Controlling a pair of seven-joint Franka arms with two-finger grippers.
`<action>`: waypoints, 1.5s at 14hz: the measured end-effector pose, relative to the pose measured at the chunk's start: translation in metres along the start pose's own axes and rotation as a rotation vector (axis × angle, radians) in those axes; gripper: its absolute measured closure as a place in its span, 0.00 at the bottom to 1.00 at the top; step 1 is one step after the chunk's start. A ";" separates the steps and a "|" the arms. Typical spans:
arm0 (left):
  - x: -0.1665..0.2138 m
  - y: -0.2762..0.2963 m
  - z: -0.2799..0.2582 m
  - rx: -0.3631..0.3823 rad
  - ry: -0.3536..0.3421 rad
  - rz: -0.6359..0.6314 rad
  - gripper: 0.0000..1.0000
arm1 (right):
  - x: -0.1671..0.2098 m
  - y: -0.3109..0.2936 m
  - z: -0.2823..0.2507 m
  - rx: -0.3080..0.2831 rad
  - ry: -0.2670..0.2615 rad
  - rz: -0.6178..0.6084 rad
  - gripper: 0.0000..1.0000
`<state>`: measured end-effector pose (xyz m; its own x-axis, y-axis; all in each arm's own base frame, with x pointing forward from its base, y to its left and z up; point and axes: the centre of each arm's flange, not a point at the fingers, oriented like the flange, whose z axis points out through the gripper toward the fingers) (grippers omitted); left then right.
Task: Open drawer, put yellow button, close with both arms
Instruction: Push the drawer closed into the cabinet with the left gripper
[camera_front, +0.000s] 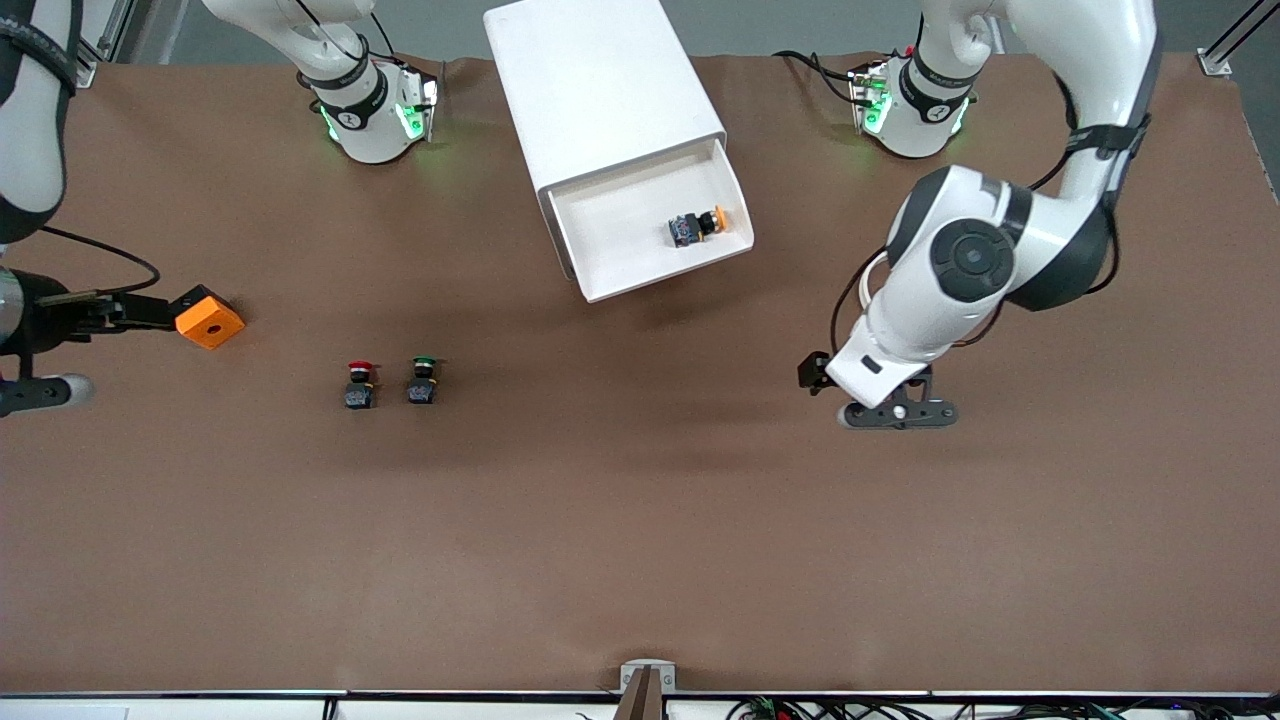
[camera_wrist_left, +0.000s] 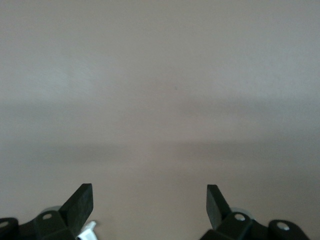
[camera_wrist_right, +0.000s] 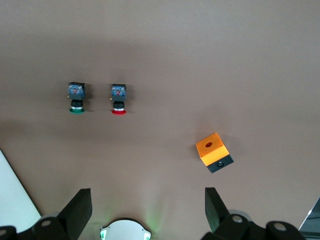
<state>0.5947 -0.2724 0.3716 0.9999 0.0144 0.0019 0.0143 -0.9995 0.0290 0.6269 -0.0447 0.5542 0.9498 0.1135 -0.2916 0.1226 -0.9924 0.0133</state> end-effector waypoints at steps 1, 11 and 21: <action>-0.004 0.014 0.011 -0.004 -0.001 -0.013 0.00 | -0.002 0.005 0.001 0.005 -0.010 0.009 0.00; -0.062 0.137 0.064 -0.024 -0.019 -0.058 0.00 | -0.035 0.015 -0.036 0.034 0.050 0.029 0.00; -0.135 0.199 0.038 0.026 -0.157 -0.107 0.00 | -0.067 0.029 -0.067 0.085 0.152 0.047 0.00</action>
<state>0.4630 -0.4740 0.3391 0.9807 0.1177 -0.1562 0.1183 -0.9930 -0.0054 0.5861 -0.0780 0.6379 0.9873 0.0660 -0.1448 0.0580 -0.9966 -0.0590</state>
